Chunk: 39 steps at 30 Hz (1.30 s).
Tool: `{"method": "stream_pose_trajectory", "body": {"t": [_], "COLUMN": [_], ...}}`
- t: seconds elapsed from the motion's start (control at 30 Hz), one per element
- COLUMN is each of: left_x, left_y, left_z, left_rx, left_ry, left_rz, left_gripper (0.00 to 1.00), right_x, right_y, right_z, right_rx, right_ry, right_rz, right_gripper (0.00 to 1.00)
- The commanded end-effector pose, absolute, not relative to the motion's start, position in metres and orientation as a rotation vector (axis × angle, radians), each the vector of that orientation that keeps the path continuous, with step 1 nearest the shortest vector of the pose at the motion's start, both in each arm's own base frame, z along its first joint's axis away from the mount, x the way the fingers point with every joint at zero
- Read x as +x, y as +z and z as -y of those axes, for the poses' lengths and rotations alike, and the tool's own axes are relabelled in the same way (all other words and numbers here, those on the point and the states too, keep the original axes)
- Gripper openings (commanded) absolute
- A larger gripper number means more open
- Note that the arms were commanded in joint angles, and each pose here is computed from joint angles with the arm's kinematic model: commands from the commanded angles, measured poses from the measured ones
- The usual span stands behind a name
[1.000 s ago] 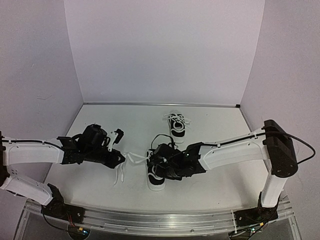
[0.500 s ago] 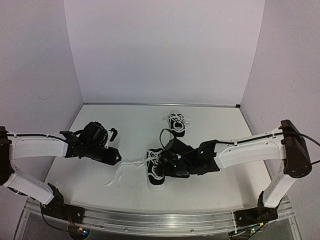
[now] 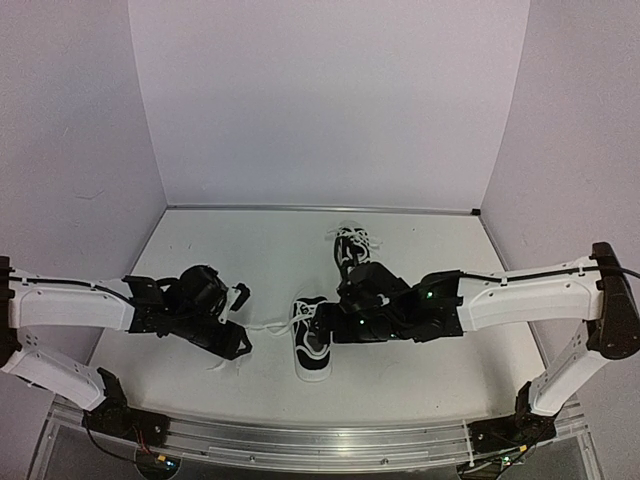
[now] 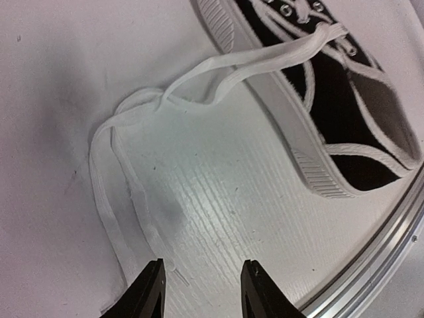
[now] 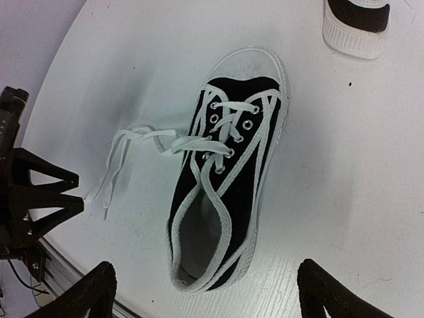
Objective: Tie the shoes
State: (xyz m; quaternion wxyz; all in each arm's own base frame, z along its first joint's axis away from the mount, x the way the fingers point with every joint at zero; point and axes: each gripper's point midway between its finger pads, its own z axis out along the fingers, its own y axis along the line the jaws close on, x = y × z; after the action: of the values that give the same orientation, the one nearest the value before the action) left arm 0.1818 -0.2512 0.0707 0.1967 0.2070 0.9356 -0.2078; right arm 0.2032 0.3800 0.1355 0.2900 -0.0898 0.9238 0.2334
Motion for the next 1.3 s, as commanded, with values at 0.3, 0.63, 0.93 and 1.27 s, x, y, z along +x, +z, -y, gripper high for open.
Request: {"method": "stream_pose_trajectory", "body": {"t": [0.3,0.63,0.93,1.27], "left_x": [0.195,0.199,0.216,0.222], "left_y": [0.017,0.005,0.081,0.084], "left_z": [0.243,0.246,0.223,0.184], "left_rx": [0.545,0.607,0.483,0.321], "left_ry": [-0.328,-0.197,-0.114,-0.096], "left_rz": [-2.744,-2.755,-2.618,-2.664], "left_gripper": [0.36,0.10,0.00,0.00], "right_x": [0.208,0.214,0.215,0.215], "right_y": [0.153,0.155,0.155,0.155], "right_z": [-0.361,-0.349,-0.344,-0.343], "right_rx": [-0.204,-0.179,-0.177,-0.179], "right_ry": [0.634,0.626,0.628,0.628], "right_rz": [-2.413,-2.404,-2.404,-2.404], "right_gripper": [0.92,0.93,0.93,0.93]}}
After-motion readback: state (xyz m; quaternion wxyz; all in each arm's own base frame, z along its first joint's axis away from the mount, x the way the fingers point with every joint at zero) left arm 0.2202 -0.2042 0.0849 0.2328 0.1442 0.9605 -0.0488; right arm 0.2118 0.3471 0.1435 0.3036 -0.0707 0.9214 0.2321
